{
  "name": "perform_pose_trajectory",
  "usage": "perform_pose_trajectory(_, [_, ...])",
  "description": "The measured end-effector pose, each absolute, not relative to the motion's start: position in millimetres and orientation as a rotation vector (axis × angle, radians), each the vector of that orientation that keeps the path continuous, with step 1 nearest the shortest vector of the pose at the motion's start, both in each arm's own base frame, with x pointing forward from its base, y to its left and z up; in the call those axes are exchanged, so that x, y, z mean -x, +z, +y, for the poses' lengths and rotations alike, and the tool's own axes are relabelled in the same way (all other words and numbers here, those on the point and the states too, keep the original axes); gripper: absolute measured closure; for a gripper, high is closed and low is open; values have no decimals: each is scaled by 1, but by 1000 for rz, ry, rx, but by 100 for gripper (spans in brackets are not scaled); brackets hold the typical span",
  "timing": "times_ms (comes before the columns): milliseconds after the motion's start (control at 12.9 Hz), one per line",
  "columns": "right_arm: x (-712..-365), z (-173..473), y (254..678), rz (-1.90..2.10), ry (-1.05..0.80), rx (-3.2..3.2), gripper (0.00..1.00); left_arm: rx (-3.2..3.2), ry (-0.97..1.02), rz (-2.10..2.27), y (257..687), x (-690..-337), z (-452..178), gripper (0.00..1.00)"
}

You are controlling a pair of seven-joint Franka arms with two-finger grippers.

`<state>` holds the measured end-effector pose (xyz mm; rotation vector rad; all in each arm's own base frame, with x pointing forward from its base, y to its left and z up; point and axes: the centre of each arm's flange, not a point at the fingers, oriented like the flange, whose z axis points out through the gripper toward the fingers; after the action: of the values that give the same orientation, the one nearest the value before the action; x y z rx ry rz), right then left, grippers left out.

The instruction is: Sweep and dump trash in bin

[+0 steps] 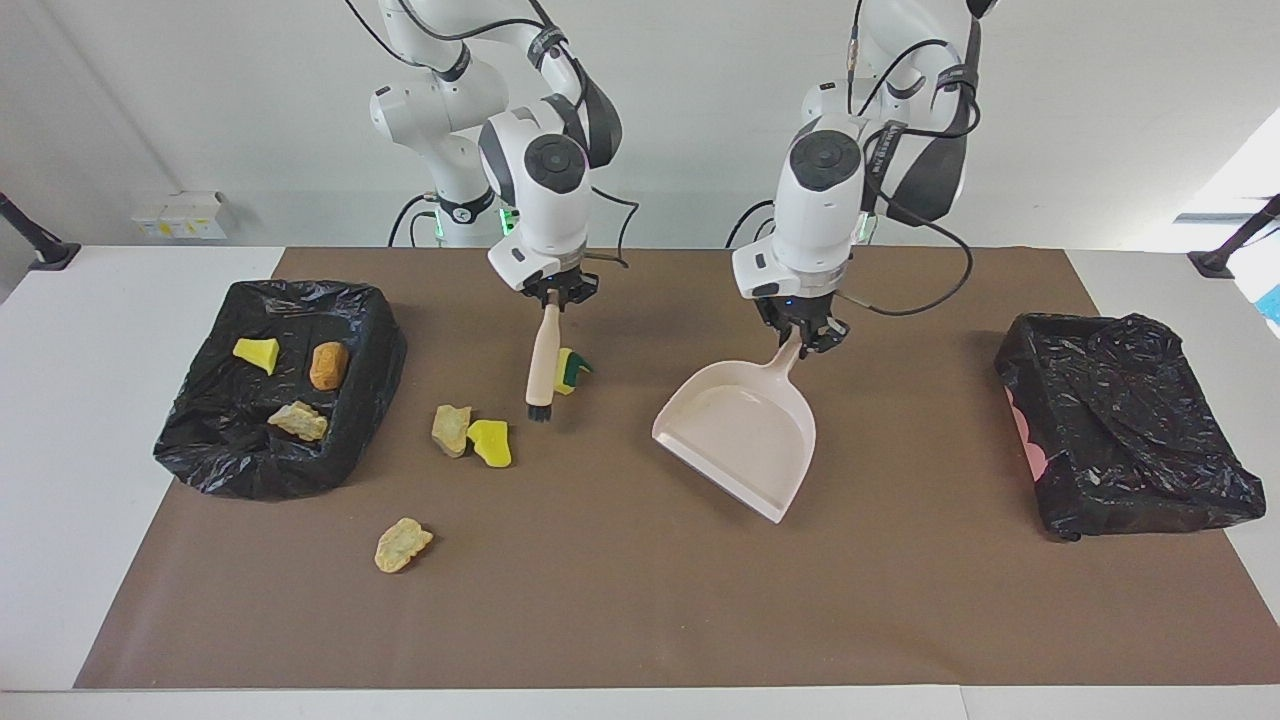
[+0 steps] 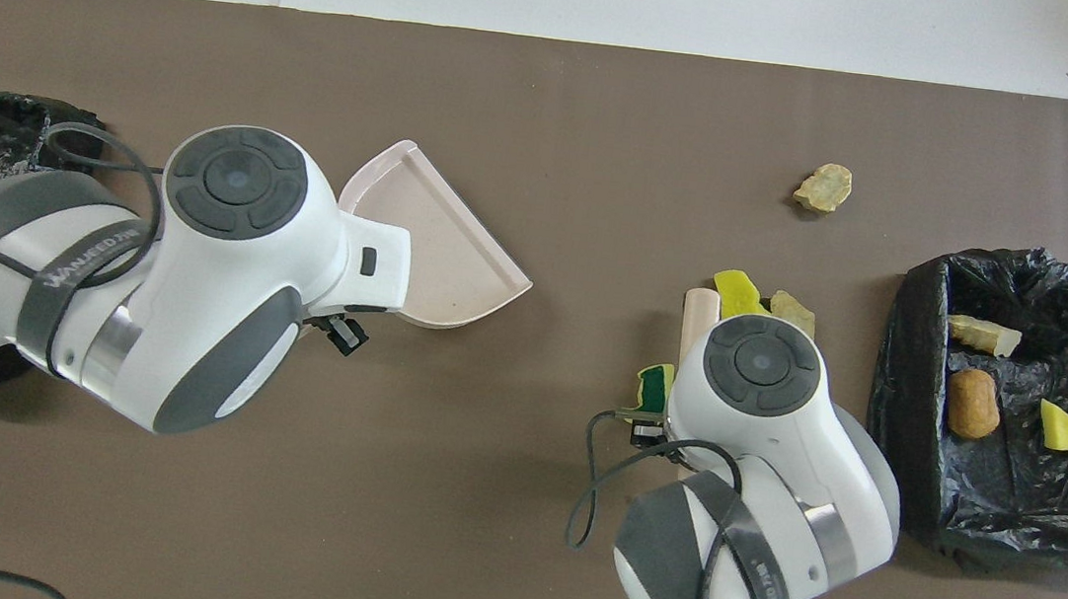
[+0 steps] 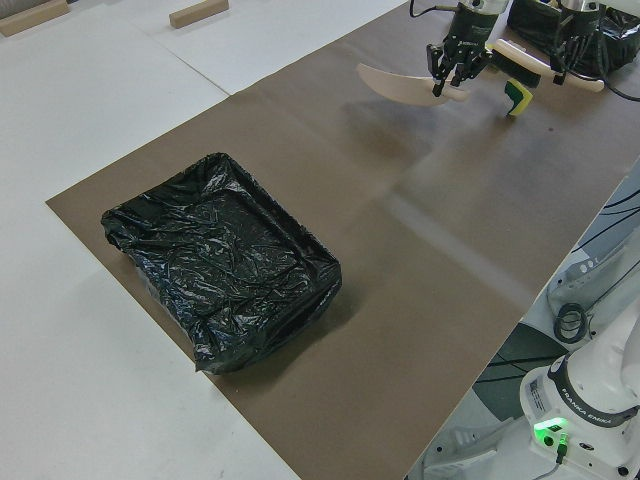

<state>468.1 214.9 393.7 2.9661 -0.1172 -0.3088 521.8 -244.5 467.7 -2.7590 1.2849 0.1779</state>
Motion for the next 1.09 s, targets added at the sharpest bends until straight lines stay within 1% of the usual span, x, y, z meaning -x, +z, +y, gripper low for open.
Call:
perform_pose_trajectory(156, [-493,187,395,-85,-266,-2930,74,2685,216,1447,466,-524,-223,69])
perform_pose_trajectory(311, [-519,162,399,-23,-231,-2902,74,2643,249,1528,451,-517,-223,69])
perform_pose_trajectory(622, [-562,108,405,177,-176,-2803,74,2570,166,1665,409,-491,-263,69])
perform_pose_trajectory(778, [-586,80,409,238,-161,-2763,74,2549,148,1699,397,-481,-273,69])
perform_pose_trajectory(933, [-613,56,395,277,-171,-2711,74,2548,135,1702,390,-479,-272,69])
perform_pose_trajectory(1089, [-640,49,366,320,-139,-2663,74,2526,118,1741,379,-475,-271,69])
